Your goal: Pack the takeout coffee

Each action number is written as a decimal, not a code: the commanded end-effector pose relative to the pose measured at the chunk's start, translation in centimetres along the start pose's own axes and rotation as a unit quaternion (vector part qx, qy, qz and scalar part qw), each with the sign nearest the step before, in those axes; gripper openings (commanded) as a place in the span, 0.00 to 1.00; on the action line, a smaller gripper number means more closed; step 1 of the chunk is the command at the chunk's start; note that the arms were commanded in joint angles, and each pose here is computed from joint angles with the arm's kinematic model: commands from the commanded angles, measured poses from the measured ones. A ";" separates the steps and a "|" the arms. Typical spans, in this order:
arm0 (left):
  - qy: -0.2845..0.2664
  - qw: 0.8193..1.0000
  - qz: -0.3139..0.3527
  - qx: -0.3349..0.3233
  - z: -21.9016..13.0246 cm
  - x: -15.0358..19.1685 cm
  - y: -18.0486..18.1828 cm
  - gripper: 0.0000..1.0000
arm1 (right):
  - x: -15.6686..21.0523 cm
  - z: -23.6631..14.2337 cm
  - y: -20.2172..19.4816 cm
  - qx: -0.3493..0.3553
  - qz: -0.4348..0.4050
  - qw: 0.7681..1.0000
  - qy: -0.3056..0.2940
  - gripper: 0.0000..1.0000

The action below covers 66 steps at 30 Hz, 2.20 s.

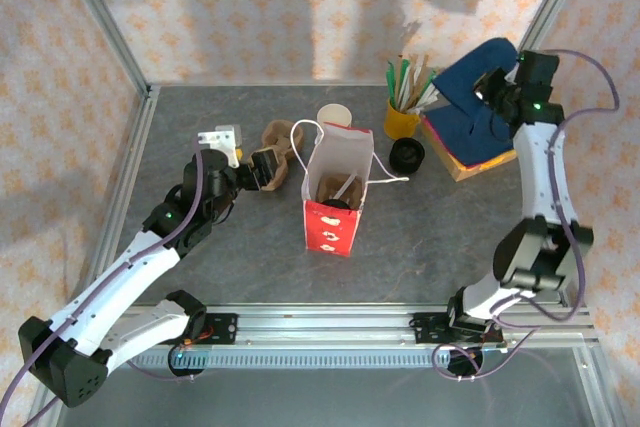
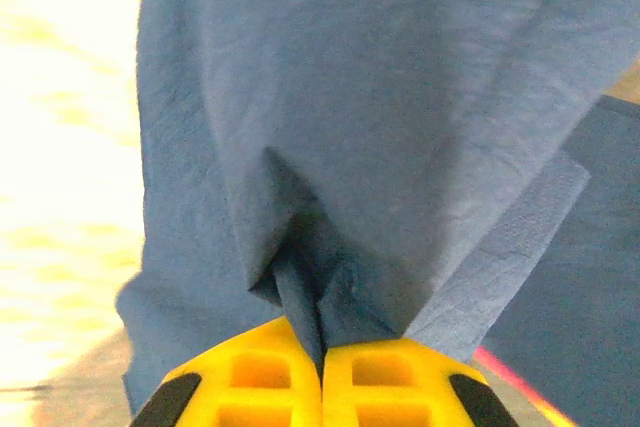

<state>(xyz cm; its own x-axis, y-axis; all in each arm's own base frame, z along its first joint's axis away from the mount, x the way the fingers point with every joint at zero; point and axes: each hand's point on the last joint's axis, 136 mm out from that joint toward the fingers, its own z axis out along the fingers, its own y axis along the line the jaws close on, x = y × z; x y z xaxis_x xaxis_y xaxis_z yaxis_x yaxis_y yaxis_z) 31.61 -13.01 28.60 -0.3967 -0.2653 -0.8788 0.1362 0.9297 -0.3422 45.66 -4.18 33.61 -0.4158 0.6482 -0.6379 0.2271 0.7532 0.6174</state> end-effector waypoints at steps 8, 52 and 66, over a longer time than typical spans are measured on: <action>-0.016 0.997 -0.023 0.073 -1.3 -2.4 -2.8 0.80 | 5.5 -11.4 17.0 -0.283 0.064 0.954 0.070 0.00; 0.054 0.977 -0.037 0.205 0.0 0.6 -7.5 0.81 | 32.9 -6.6 13.4 -0.005 -0.101 0.960 0.262 0.00; 0.058 0.981 -0.029 0.185 0.6 1.2 -6.7 0.81 | 34.8 -5.9 11.6 0.079 -0.172 0.940 0.285 0.00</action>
<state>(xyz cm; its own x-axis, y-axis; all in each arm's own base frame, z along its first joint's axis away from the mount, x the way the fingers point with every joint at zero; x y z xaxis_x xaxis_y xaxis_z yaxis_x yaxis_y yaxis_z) 30.32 -20.13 29.53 -0.5341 -0.2607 -0.8042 0.4201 0.7437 -0.5201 28.76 27.60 21.58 -0.8815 0.2599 -0.3942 0.0913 0.9129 0.3978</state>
